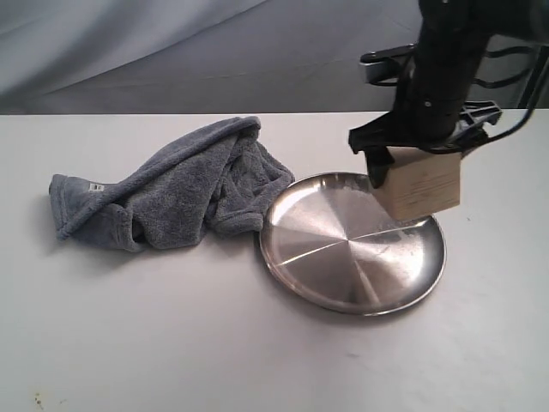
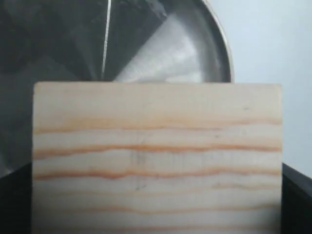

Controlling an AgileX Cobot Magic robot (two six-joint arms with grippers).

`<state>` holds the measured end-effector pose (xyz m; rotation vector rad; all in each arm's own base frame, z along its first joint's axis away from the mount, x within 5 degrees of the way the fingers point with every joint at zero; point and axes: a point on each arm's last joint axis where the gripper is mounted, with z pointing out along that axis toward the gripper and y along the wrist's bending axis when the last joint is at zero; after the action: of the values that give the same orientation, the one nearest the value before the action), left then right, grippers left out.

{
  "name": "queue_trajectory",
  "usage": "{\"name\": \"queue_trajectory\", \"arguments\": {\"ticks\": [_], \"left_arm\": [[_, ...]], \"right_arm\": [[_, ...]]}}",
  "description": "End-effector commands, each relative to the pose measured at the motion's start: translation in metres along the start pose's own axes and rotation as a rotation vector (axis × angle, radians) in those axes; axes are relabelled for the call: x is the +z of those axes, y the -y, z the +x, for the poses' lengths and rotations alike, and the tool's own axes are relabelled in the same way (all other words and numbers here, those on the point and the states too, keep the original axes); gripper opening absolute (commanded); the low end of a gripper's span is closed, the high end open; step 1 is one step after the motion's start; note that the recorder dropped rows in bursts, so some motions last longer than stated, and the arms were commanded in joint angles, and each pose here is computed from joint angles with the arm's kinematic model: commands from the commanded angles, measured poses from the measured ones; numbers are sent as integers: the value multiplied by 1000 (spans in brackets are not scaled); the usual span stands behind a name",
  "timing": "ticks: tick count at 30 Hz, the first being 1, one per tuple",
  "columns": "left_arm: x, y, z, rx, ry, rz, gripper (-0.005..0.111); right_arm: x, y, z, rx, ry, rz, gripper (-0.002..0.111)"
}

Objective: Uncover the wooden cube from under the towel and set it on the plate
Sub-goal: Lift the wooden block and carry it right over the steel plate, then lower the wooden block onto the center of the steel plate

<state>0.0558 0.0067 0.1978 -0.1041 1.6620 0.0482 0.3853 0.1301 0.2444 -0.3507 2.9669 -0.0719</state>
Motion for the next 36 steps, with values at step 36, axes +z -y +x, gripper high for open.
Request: {"name": "queue_trajectory", "arguments": {"ticks": [36], "left_arm": [[0, 0, 1, -2, 2, 0, 0]], "right_arm": [[81, -3, 31, -155, 249, -249, 0]]}}
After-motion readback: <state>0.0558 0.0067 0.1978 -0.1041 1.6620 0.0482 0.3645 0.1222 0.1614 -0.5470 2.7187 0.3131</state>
